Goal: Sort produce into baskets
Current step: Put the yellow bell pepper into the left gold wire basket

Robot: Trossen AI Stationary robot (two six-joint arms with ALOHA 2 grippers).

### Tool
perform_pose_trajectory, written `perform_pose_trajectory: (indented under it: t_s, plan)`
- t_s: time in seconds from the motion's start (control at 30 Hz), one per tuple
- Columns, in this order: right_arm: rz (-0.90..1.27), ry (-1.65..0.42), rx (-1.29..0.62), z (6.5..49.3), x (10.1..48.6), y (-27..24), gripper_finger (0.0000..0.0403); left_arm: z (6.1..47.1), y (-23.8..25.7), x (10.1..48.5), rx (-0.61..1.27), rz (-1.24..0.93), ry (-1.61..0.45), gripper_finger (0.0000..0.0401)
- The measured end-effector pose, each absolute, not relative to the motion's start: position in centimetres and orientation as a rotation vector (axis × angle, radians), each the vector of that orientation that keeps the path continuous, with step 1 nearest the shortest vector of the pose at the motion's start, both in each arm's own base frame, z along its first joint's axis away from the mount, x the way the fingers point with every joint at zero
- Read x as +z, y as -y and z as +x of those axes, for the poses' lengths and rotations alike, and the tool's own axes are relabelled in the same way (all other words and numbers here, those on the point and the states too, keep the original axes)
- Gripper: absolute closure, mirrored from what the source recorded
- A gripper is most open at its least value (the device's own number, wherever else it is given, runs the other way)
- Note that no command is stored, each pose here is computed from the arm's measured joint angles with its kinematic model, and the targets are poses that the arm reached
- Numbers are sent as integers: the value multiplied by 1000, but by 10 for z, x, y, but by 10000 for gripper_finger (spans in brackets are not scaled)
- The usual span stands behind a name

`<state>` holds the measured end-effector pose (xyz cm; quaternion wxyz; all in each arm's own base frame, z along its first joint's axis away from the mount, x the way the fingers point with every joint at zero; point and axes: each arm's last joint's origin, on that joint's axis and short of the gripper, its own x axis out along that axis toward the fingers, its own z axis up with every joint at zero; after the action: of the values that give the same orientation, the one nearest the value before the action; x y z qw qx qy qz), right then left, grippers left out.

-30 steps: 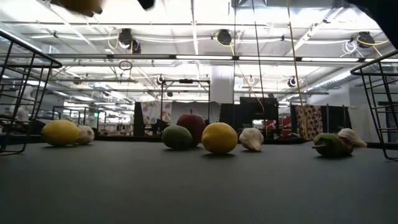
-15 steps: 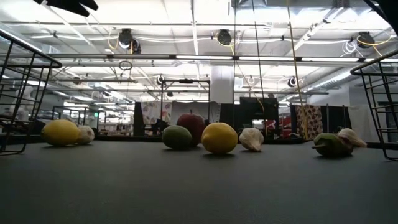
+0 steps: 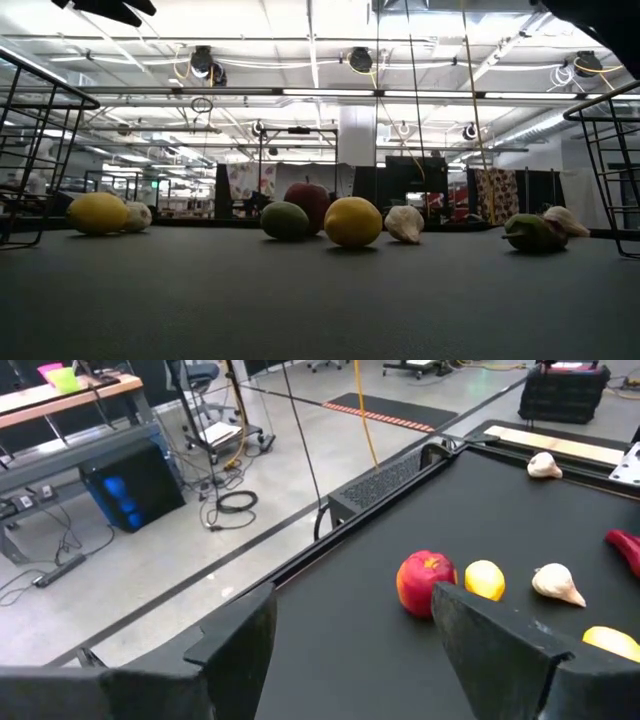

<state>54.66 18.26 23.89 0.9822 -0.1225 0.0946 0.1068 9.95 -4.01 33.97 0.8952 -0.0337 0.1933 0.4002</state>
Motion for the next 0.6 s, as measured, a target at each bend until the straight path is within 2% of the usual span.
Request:
perform_pose_trajectory:
  t_s: [0.4, 0.6]
  plan:
    - [-311, -219, 227, 552, 214, -185, 382, 100, 41, 340, 829, -88, -391, 127]
    - [-295, -223, 227, 552, 214, -185, 333, 101, 41, 340, 828, -91, -389, 127]
